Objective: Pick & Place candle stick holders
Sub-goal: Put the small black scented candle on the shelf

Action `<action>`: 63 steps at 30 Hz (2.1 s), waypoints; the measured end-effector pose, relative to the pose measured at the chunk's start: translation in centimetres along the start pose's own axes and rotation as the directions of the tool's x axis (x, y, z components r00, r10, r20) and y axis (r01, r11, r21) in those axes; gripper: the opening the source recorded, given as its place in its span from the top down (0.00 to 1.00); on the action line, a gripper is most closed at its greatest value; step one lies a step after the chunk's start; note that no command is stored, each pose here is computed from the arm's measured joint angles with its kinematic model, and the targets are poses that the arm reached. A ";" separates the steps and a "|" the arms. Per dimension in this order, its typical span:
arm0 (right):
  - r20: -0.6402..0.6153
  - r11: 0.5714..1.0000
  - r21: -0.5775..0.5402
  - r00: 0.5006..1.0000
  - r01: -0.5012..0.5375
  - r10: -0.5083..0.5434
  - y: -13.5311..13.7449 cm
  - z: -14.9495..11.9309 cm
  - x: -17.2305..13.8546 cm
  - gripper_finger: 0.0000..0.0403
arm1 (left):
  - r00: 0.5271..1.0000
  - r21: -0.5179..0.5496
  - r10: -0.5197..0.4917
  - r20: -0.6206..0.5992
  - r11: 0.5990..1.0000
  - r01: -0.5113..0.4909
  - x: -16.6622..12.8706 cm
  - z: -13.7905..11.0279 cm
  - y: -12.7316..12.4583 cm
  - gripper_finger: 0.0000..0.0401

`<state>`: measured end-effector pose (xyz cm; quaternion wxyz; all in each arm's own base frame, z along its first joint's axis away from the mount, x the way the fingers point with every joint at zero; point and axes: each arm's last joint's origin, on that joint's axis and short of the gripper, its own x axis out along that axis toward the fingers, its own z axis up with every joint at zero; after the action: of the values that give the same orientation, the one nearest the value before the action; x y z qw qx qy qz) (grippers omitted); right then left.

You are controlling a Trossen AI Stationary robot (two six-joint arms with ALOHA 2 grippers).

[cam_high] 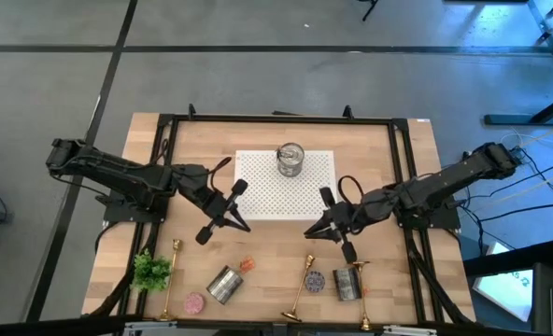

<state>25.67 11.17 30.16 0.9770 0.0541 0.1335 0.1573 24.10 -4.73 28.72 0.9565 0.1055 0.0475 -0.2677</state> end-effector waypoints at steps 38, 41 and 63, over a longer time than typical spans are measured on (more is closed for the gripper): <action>-0.288 0.944 0.203 0.937 0.262 -0.198 2.3 -4.5 0.4 0.91 | 0.979 0.248 0.163 0.124 0.950 -0.190 -1.4 0.8 3.2 0.99; -0.334 0.940 0.219 0.925 0.262 -0.180 2.3 -5.0 0.6 0.91 | 0.979 0.248 0.164 0.124 0.950 -0.191 -1.4 0.8 3.3 0.99; -0.325 0.931 0.358 0.924 -0.075 0.200 4.6 -5.8 2.8 0.91 | 0.985 0.055 0.144 0.090 0.987 -0.150 -0.5 0.1 3.2 0.99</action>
<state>25.27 16.80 24.59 0.8988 0.2013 0.3291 0.2083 25.40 -1.83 29.41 0.9711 0.1265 -0.0098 -0.2020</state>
